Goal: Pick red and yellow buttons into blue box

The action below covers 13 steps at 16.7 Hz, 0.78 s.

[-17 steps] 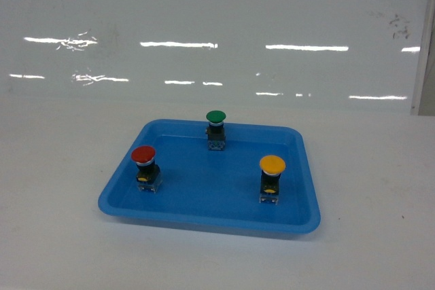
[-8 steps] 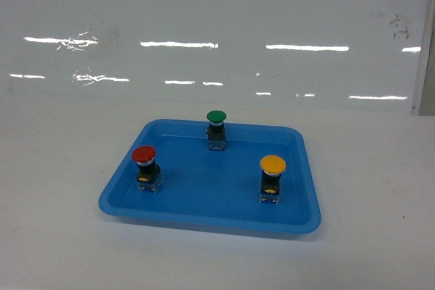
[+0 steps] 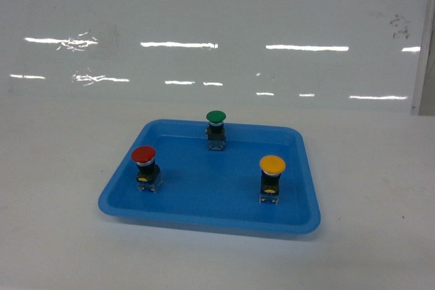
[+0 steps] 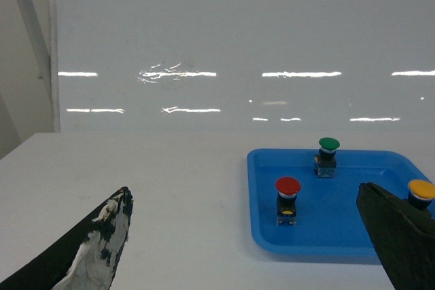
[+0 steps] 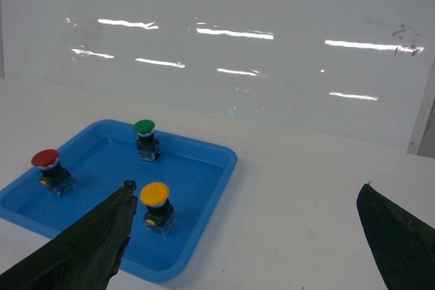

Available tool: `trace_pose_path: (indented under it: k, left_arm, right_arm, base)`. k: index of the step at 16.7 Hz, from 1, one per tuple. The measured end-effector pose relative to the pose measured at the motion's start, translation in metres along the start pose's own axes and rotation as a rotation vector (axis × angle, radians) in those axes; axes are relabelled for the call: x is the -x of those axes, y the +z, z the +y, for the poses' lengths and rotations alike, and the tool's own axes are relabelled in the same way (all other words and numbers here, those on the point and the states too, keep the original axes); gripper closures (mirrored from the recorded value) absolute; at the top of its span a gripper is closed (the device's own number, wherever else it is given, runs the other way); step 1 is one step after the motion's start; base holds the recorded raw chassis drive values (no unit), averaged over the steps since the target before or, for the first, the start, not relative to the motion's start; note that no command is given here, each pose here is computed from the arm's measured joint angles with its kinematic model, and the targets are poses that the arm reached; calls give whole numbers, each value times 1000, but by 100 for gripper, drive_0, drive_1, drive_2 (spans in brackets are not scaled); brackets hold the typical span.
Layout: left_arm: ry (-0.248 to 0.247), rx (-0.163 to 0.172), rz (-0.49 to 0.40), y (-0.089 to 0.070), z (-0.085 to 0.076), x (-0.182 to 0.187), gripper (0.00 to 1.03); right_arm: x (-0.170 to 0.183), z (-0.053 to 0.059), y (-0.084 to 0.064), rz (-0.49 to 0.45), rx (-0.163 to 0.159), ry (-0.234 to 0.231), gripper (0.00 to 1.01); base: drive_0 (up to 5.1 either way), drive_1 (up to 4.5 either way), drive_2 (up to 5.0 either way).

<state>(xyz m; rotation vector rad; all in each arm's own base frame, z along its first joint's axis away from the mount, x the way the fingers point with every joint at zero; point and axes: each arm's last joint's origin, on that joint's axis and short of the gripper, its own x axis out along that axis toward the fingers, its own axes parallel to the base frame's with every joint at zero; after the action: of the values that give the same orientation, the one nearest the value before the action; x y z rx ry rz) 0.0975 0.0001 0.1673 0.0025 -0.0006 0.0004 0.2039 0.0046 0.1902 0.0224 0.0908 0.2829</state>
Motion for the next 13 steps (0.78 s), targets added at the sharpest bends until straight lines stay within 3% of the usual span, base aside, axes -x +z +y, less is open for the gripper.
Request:
trace_pose_path:
  k: [3, 5, 6, 7, 9, 11, 13]
  left_arm:
    - [0, 0, 0, 0, 0, 0, 5]
    - [0, 0, 0, 0, 0, 0, 5]
    - [0, 0, 0, 0, 0, 0, 5]
    - [0, 0, 0, 0, 0, 0, 5]
    - [1, 0, 0, 0, 0, 0, 5]
    - [0, 0, 0, 0, 0, 0, 5]
    - [0, 0, 0, 0, 0, 0, 5]
  right_arm:
    - [0, -2, 0, -18, 5, 8, 3]
    - [-5, -10, -8, -14, 9, 17, 3]
    - [-14, -11, -18, 40, -16, 52, 3]
    - [-28, -2, -23, 57, -15, 131, 3]
    - [-53, 20, -14, 26, 13, 276, 3]
    - [-72, 37, -17, 74, 30, 335, 3]
    - [-86, 47, -27, 132, 44, 356, 3]
  base:
    - [0, 0, 0]
    - [0, 0, 0]
    - [0, 0, 0]
    - [0, 0, 0]
    - [0, 0, 0]
    - [0, 0, 0]
    - [0, 0, 0]
